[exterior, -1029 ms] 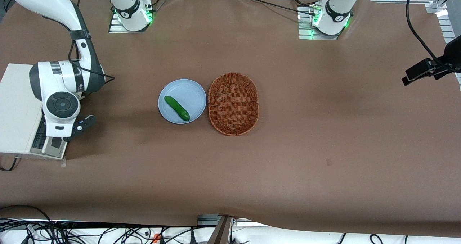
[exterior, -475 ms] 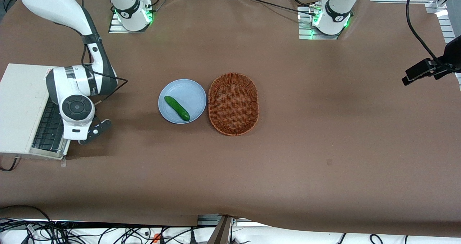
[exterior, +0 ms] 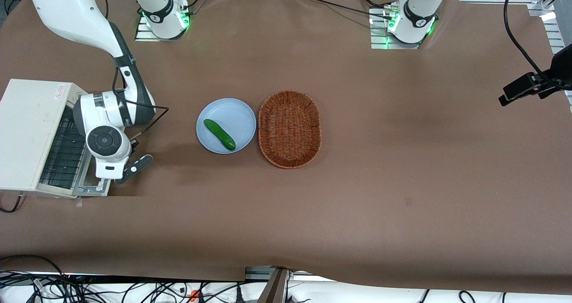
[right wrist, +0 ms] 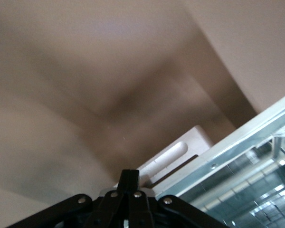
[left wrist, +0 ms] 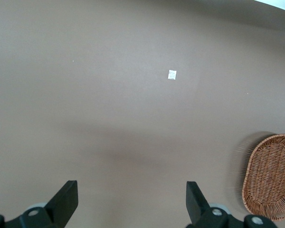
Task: Open oven door with right arm only
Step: 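Pull the handle with the right gripper, swinging the door down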
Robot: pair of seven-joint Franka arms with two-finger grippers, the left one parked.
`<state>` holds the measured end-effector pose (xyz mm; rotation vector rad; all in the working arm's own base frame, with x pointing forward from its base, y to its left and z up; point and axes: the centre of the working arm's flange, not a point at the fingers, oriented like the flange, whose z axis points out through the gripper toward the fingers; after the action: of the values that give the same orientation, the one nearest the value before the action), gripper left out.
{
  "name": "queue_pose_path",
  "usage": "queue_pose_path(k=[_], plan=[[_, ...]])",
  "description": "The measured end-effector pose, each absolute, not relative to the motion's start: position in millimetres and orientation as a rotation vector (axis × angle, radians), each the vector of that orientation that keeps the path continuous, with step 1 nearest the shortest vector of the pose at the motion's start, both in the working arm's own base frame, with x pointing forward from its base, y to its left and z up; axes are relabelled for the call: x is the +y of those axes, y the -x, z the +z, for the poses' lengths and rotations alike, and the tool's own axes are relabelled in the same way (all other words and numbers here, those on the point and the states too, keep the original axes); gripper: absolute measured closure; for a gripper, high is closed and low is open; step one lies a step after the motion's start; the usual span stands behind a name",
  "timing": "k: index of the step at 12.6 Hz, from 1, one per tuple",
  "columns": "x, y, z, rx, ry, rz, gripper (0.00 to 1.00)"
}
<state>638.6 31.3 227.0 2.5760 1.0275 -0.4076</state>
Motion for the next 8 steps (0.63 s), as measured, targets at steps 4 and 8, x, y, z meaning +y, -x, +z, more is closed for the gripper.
queue_pose_path(k=[4,8], plan=[[19.7,-642.6,201.8,0.924,-2.722,-0.377,0.99],[5.7,-644.7,194.1,0.65,-2.872,-0.357,0.99]])
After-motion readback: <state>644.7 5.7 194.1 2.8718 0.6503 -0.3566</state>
